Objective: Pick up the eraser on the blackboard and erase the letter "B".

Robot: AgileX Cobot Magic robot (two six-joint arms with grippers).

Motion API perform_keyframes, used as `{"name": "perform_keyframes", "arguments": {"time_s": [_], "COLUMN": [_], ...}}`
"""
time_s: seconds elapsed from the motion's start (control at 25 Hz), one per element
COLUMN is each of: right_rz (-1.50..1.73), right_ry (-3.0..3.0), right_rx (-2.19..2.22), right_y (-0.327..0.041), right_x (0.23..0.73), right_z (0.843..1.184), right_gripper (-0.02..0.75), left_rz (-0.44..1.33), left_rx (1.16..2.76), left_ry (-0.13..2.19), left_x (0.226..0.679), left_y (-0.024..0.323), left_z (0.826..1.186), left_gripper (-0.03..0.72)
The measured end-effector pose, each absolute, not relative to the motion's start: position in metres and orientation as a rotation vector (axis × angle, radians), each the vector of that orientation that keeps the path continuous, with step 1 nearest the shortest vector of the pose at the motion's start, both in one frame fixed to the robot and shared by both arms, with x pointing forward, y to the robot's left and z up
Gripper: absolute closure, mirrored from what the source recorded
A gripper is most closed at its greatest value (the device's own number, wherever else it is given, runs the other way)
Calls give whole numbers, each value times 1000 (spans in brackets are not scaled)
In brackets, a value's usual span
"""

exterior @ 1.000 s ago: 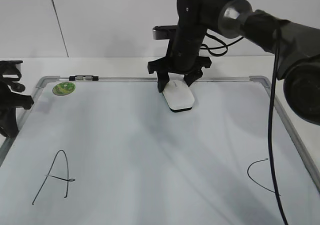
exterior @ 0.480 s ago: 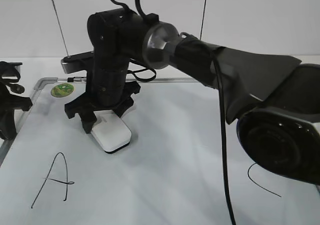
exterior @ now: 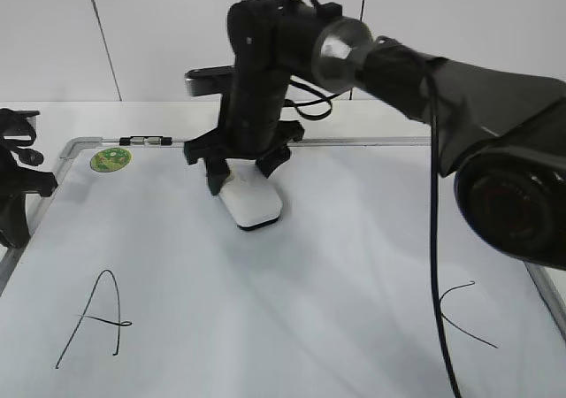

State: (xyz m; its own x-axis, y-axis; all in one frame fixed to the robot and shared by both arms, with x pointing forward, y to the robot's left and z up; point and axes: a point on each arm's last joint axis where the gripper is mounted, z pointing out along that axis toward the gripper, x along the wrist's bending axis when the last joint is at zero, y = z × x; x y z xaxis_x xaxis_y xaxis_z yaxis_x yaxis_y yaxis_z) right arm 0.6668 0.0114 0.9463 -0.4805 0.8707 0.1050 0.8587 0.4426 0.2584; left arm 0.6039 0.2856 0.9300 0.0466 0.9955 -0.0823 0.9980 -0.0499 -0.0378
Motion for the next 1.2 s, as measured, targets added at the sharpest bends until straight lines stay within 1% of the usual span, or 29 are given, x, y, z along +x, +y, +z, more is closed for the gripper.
{"name": "perform_keyframes", "arguments": {"time_s": [0.2, 0.28, 0.4, 0.6, 0.72, 0.96, 1.12, 1.2], "right_rz": [421, 425, 424, 372, 358, 325, 305, 280], "right_ry": [2538, 2513, 2500, 2505, 2507, 2512, 2478, 2461], "right_rx": [1694, 1722, 1737, 1730, 1728, 1741, 1795, 1835], "right_y": [-31, -42, -49, -57, -69, -90, -118, -133], "right_x": [695, 701, 703, 691, 677, 654, 642, 638], "right_z": [946, 948, 951, 965, 986, 1010, 1024, 1026], "right_gripper": [209, 209, 209, 209, 209, 209, 209, 209], "left_rz": [-133, -135, -140, -160, -160, -162, -162, -162], "left_rx": [2251, 2249, 2251, 2248, 2248, 2249, 2249, 2249], "left_ry": [2145, 2145, 2147, 2152, 2152, 2153, 2153, 2153], "left_x": [604, 604, 604, 603, 603, 603, 603, 603], "left_y": [286, 285, 285, 285, 285, 285, 285, 285], "left_z": [930, 930, 930, 930, 930, 930, 930, 930], "left_gripper": [669, 669, 669, 669, 669, 669, 669, 669]}}
